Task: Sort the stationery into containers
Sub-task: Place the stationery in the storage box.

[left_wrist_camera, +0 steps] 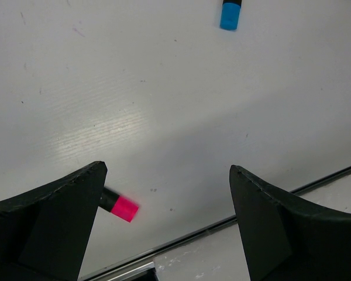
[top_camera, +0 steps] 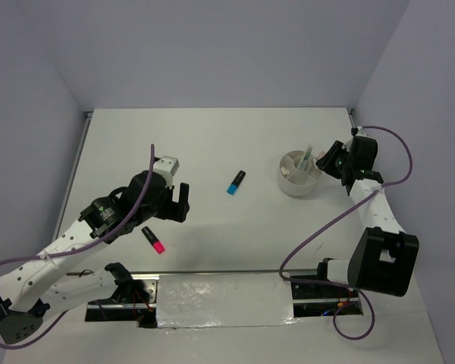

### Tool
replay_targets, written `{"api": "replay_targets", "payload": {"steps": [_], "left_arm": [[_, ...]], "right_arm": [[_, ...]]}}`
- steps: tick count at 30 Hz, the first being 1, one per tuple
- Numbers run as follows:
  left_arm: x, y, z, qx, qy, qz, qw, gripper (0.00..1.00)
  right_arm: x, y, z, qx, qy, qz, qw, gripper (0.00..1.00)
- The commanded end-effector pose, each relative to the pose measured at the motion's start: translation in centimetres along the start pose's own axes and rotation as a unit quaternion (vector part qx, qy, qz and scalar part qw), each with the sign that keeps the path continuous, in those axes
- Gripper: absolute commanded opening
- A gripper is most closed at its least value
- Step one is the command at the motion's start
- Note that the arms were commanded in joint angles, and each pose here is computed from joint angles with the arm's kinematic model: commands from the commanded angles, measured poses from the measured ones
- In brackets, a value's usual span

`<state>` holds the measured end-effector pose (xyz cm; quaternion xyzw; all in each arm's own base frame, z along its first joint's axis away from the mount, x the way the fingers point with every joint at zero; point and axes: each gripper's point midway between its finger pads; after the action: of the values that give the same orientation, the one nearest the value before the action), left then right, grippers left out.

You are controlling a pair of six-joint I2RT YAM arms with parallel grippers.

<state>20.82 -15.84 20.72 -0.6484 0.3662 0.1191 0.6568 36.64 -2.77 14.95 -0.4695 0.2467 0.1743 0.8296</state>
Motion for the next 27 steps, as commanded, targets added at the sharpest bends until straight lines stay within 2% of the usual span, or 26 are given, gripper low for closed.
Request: {"api": "replay_targets", "payload": {"steps": [1,9,12,16,18,20,27], "left_arm": [[-0.5,-1.3,-0.5,0.003,0.015,-0.028,0.999,0.99],[-0.4,-1.3,-0.4,0.003,0.013,-0.027,1.000,0.99],[-0.3,-1.2,-0.5,0.005,0.017,-0.026,1.000,0.99],[-0.3,-1.2,-0.5,0.006,0.014,-0.024,1.000,0.99],[-0.2,-1.1,-0.5,0.005,0.014,-0.023,1.000,0.99],[-0.2,-1.1,-0.5,0.005,0.015,-0.023,1.000,0.99],[-0.1,-1.0,-0.1,0.000,0.002,-0.022,1.000,0.99]], "right_arm": [[0.0,-2.3,1.2,-0.010,-0.023,-0.028,0.999,0.01],[0.8,-1.8,0.6,-0.004,-0.014,-0.013,1.000,0.07],[1.0,-1.5,0.3,0.000,-0.008,-0.007,1.000,0.15],[0.9,-1.6,0.8,-0.002,-0.018,-0.007,1.000,0.39],[0.7,-1.7,0.8,-0.002,-0.018,-0.009,1.000,0.44],[0.4,-2.1,1.0,-0.003,-0.018,-0.016,1.000,0.53],[0.0,-2.3,1.2,-0.001,-0.020,-0.019,1.000,0.56]]}}
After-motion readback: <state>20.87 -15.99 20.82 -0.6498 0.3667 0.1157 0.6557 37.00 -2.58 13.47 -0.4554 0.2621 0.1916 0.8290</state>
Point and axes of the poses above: each gripper's point midway between its finger pads, its own x axis out along the fingers, its own z axis along the line the jaws close on, y = z × x, and after that the axes turned 2 degrees about x, right-handed
